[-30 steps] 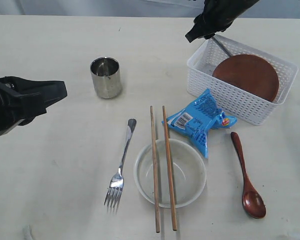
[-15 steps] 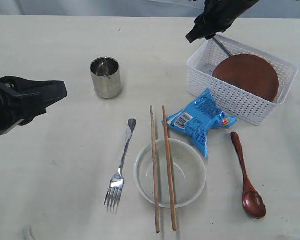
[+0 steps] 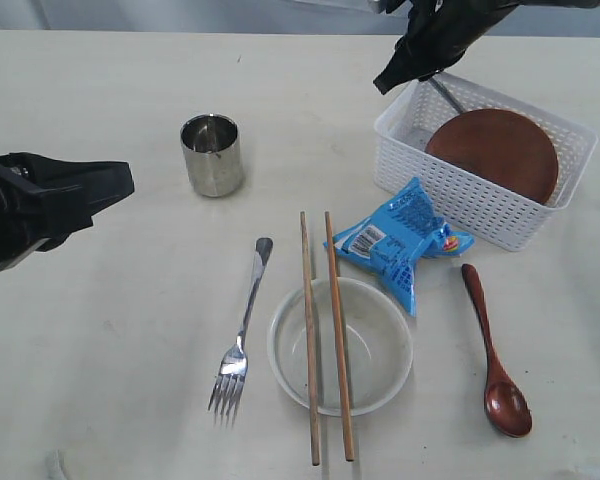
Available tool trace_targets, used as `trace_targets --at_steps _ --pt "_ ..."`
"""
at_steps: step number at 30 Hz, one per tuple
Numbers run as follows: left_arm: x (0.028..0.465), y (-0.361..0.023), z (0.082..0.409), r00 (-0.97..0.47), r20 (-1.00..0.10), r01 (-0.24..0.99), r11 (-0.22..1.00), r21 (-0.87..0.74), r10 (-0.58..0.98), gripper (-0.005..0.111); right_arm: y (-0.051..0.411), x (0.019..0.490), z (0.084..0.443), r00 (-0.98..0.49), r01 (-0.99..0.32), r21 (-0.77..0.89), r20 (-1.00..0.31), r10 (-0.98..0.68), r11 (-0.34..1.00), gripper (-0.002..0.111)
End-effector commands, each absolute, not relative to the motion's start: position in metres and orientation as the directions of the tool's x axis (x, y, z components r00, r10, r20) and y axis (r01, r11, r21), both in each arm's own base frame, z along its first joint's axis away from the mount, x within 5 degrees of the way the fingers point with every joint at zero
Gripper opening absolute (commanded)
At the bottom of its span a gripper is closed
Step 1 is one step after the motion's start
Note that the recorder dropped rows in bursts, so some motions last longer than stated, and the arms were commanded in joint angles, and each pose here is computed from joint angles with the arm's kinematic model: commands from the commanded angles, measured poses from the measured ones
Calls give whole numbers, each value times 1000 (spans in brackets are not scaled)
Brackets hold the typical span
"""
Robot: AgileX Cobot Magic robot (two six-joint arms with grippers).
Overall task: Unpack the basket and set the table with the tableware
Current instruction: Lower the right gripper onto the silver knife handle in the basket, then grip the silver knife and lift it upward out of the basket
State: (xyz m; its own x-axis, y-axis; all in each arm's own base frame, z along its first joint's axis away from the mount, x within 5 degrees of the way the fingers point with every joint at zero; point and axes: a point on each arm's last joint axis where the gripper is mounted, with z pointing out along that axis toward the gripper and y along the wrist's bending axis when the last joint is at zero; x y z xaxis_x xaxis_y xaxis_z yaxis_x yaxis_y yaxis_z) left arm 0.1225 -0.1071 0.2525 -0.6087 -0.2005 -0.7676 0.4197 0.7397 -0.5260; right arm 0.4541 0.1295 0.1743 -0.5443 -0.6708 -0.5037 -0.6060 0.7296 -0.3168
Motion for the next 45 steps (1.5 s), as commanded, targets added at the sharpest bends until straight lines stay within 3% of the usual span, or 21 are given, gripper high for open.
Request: trace_targets --at_steps 1,7,10,22,45 --pt "122 -107 252 -606 -770 424 739 -524 -198 0 128 455 177 -539 -603 -330 -502 -676 726 12" --pt "122 -107 252 -606 -770 424 739 -524 -198 0 128 456 178 -531 -600 -335 -513 -674 727 12" --pt "122 -107 252 -606 -770 424 739 -524 -198 0 129 457 178 -523 -600 -340 -518 -676 724 -1" --pt "122 -106 253 -604 -772 423 742 -521 -198 0 129 459 187 -492 -589 -366 -546 -678 721 0" --pt "122 -106 253 -602 -773 420 744 -520 -200 0 126 449 245 -438 -522 -382 -647 -624 763 0"
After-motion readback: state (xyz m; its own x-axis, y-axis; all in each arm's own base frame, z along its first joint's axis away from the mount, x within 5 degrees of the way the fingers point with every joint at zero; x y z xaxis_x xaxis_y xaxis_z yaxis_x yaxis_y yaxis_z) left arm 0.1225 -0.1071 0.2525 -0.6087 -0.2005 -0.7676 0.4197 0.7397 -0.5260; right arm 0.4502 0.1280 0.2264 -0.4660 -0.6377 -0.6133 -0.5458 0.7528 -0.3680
